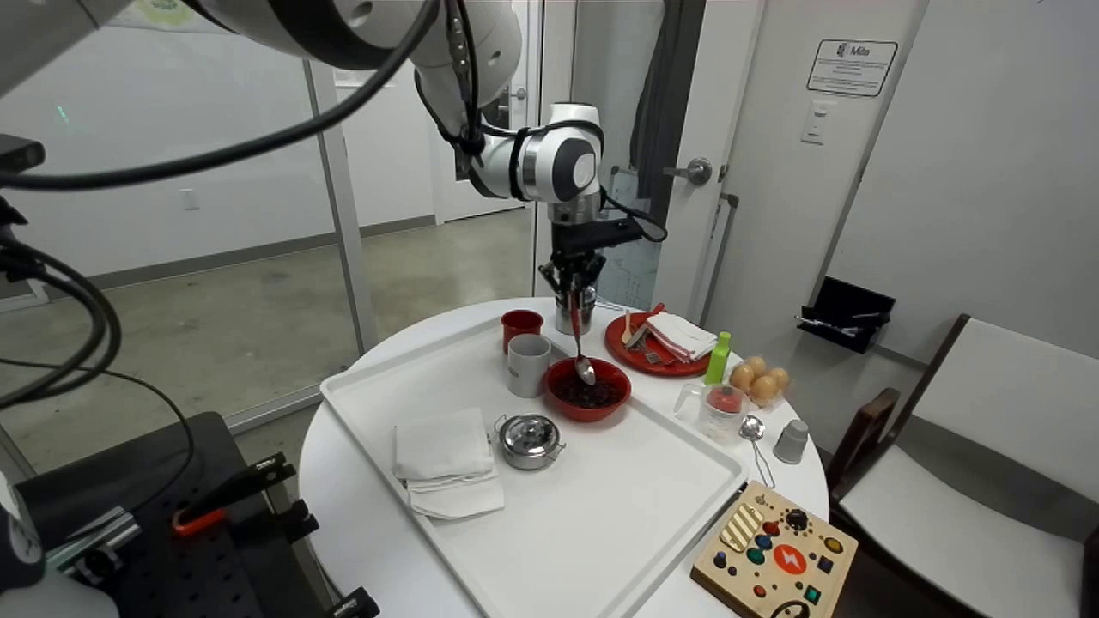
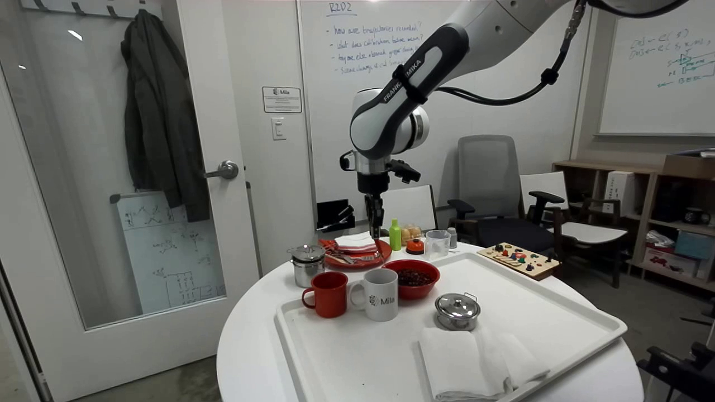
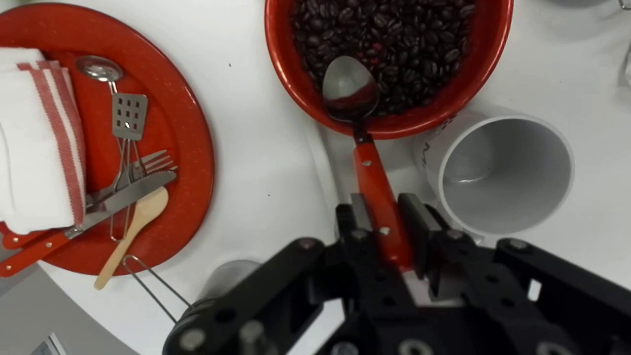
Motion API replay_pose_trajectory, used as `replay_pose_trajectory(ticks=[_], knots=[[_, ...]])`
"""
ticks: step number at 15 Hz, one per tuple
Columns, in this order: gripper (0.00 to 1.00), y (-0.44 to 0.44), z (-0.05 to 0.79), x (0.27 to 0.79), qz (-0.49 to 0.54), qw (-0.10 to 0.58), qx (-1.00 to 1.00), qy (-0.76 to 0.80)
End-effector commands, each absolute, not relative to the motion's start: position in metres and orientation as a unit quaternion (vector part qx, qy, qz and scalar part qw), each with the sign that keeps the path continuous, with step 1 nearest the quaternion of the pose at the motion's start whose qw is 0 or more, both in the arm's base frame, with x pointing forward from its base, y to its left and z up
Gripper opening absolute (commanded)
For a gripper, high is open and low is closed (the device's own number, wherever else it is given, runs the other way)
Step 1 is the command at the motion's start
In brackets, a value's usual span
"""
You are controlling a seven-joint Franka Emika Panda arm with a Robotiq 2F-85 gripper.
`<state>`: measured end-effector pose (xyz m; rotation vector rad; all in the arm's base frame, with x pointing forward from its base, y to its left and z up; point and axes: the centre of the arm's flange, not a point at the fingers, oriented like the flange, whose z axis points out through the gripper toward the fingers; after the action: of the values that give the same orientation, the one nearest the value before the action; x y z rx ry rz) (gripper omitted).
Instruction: Use the spoon to stir the contents in the red bowl
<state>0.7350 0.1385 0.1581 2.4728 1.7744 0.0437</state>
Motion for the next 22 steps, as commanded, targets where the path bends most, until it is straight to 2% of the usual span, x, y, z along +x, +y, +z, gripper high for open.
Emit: replay_pose_trajectory(ticks=[1,16,22], knots=[[0.14,0.148,0.155,0.740,0.013,0.043,0.802,0.595],[0.14,0.118,0.158,0.695,-0.011,0.044,0.835,0.549],[0.14,0.094,0.159,0.696,-0.028,0.062,0.853,0.518]])
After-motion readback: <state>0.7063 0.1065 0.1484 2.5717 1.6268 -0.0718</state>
